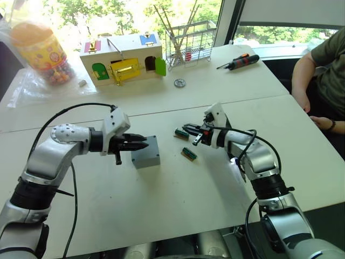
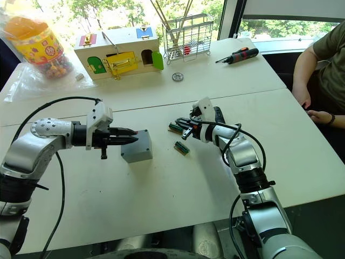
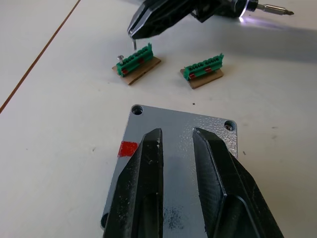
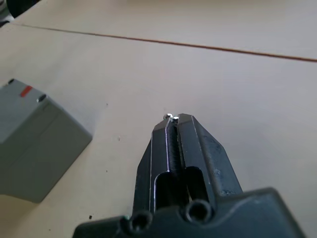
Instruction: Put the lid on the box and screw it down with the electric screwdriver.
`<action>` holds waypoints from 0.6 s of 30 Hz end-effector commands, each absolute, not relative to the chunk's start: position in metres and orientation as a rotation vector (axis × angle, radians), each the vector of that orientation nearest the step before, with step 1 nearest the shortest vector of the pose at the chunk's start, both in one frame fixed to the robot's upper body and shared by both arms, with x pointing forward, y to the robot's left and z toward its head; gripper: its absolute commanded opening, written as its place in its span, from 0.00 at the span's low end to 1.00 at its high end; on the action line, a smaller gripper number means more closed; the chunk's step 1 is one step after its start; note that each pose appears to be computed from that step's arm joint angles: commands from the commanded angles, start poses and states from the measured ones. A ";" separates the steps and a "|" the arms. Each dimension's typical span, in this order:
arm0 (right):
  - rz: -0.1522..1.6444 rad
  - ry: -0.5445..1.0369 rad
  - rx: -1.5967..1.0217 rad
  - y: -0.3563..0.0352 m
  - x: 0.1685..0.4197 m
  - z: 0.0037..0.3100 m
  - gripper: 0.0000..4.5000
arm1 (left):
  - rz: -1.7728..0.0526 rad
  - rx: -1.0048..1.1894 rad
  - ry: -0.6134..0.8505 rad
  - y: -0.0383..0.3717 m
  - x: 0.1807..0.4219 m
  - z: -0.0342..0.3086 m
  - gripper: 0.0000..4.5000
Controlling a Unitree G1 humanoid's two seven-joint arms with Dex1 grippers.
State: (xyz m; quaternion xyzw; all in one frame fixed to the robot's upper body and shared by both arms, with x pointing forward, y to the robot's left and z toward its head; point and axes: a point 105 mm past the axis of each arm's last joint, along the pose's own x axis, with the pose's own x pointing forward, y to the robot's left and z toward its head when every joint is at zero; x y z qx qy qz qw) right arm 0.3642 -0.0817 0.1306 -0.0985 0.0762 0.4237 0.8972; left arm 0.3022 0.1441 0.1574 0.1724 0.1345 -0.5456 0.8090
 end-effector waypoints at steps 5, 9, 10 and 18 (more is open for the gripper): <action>1.015 -0.002 -0.178 -0.044 0.341 0.177 0.01 | -1.101 0.371 0.257 0.162 0.306 0.171 0.21; 1.089 -0.013 -0.154 -0.021 0.328 0.180 0.01 | -1.079 0.384 0.289 0.171 0.300 0.167 0.21; 1.112 -0.007 -0.155 -0.015 0.325 0.177 0.01 | -1.076 0.386 0.295 0.173 0.299 0.166 0.21; 1.182 0.015 -0.173 0.006 0.318 0.163 0.01 | -1.042 0.366 0.301 0.176 0.298 0.160 0.21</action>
